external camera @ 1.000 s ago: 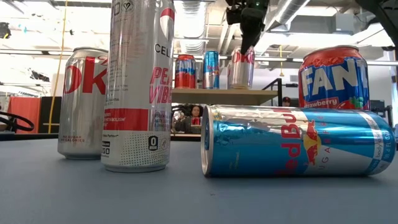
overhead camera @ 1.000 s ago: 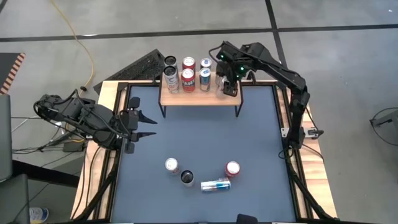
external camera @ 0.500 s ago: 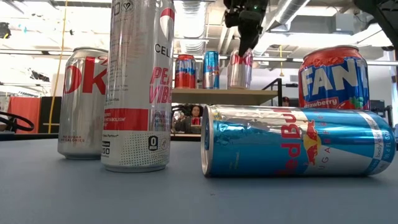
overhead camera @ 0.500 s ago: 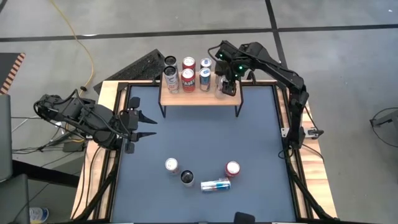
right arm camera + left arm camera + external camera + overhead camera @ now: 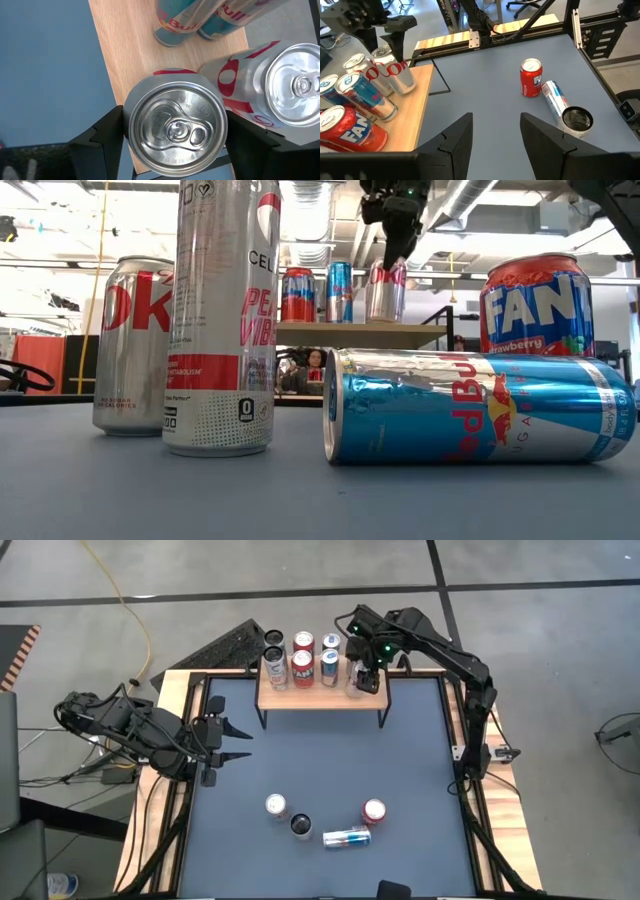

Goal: Place canned beverage on shelf
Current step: Put the center white soda can on the shelf

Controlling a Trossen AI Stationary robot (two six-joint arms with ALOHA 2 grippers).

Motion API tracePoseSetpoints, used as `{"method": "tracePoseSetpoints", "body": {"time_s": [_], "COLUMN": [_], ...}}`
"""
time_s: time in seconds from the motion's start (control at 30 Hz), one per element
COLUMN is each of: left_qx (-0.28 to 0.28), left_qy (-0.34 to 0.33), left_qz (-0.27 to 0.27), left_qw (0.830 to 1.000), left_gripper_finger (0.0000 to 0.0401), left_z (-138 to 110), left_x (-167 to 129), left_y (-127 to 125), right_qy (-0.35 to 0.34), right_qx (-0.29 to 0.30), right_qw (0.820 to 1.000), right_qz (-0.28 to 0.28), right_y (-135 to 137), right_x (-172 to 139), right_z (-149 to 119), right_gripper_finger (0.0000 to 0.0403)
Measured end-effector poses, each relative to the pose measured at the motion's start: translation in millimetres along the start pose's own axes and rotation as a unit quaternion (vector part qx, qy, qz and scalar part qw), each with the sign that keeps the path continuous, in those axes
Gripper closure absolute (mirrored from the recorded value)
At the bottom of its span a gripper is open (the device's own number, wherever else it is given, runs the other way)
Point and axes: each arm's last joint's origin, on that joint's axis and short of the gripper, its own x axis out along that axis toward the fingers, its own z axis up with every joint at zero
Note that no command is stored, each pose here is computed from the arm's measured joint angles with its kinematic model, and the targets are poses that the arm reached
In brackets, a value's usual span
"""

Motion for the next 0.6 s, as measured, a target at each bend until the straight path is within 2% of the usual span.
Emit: {"method": "tracePoseSetpoints", "body": {"time_s": [0.47,0.6], "left_qx": [0.002,0.002], "left_qy": [0.000,0.000], "left_qz": [0.000,0.000], "left_qw": [1.000,1.000], "left_gripper_finger": [0.0245,0.0245], "left_z": [0.0,0.0], "left_x": [0.0,0.0], "left_y": [0.0,0.0], "right_qy": [0.003,0.007], "right_qx": [0.008,0.012], "right_qw": [1.000,1.000], "right_qz": [0.001,0.002], "right_y": [0.2,-0.1], "right_x": [0.0,3.8], "right_z": [-0.6,0.7], "right_gripper_finger": [0.0130,0.0116]}}
